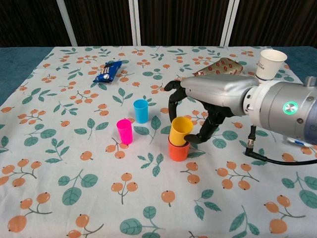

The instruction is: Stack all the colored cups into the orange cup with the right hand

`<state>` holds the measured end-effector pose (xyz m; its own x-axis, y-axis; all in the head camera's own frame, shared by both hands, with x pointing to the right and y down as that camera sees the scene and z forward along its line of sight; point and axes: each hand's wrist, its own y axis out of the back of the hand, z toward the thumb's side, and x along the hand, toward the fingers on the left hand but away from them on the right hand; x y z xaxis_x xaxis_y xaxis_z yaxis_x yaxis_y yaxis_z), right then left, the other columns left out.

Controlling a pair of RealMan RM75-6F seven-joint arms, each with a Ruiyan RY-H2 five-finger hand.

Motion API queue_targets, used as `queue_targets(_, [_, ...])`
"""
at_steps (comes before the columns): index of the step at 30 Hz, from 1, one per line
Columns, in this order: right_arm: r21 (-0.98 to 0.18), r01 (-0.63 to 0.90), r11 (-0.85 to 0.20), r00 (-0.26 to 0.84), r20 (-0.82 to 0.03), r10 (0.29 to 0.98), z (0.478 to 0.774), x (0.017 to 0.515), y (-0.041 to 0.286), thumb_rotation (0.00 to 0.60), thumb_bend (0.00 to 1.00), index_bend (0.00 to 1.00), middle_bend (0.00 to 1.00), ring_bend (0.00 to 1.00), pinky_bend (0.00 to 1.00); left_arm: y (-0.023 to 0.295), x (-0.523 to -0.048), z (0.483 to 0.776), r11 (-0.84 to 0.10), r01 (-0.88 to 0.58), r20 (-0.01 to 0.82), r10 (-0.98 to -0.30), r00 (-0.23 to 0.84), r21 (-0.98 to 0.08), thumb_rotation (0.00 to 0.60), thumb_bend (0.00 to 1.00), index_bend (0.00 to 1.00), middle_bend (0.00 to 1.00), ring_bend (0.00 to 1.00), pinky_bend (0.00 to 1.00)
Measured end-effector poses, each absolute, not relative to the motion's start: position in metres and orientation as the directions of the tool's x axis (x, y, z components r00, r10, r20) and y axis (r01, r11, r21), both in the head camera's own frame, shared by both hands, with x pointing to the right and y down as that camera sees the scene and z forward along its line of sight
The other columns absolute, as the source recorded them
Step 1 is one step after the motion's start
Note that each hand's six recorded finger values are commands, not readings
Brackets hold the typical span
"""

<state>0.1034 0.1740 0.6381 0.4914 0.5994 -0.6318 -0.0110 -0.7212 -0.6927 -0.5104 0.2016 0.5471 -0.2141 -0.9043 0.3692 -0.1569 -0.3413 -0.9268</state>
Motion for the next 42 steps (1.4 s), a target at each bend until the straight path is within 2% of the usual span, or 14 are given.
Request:
queue_targets(1, [-0.690, -0.011, -0.723, 0.489, -0.635, 0.598, 0.639, 0.104, 0.174, 0.600, 0.40, 0.40, 0.00, 0.01, 0.05, 0.202, -0.510, 0.547, -0.342, -0.157, 0.370, -0.904, -0.214, -0.927, 0.600, 0.12, 0.05, 0.00, 0.00, 0.00])
queue_targets(4, [-0.683, -0.013, -0.731, 0.480, -0.645, 0.595, 0.643, 0.105, 0.174, 0.600, 0.40, 0.20, 0.00, 0.01, 0.05, 0.202, -0.510, 0.547, -0.341, -0.157, 0.369, -0.904, -0.214, -0.927, 0.600, 0.12, 0.05, 0.00, 0.00, 0.00])
queue_targets(7, [-0.670, -0.018, -0.742, 0.469, -0.661, 0.586, 0.646, 0.107, 0.175, 0.600, 0.40, 0.15, 0.00, 0.01, 0.05, 0.202, -0.510, 0.547, -0.341, -0.157, 0.369, -0.904, -0.214, -0.927, 0.600, 0.12, 0.05, 0.00, 0.00, 0.00])
queue_targets(11, [-0.658, -0.009, -0.753, 0.469, -0.668, 0.578, 0.643, 0.103, 0.171, 0.600, 0.40, 0.15, 0.00, 0.01, 0.05, 0.202, -0.509, 0.547, -0.342, -0.158, 0.370, -0.905, -0.212, -0.926, 0.600, 0.12, 0.05, 0.00, 0.00, 0.00])
queue_targets(19, [-0.686, 0.037, -0.727, 0.485, -0.624, 0.613, 0.634, 0.080, 0.153, 0.600, 0.40, 0.23, 0.00, 0.01, 0.05, 0.201, -0.511, 0.547, -0.339, -0.162, 0.368, -0.905, -0.215, -0.927, 0.600, 0.12, 0.05, 0.00, 0.00, 0.00])
queue_targets(33, [-0.696, 0.041, -0.716, 0.371, -0.655, 0.658, 0.676, 0.048, 0.123, 0.600, 0.40, 0.27, 0.00, 0.01, 0.07, 0.201, -0.511, 0.550, -0.355, -0.164, 0.384, -0.900, -0.207, -0.920, 0.600, 0.12, 0.05, 0.00, 0.00, 0.00])
queue_targets(42, [-0.690, 0.047, -0.722, 0.344, -0.668, 0.660, 0.690, 0.039, 0.120, 0.600, 0.40, 0.30, 0.00, 0.01, 0.07, 0.201, -0.509, 0.551, -0.359, -0.160, 0.386, -0.899, -0.206, -0.920, 0.600, 0.12, 0.05, 0.00, 0.00, 0.00])
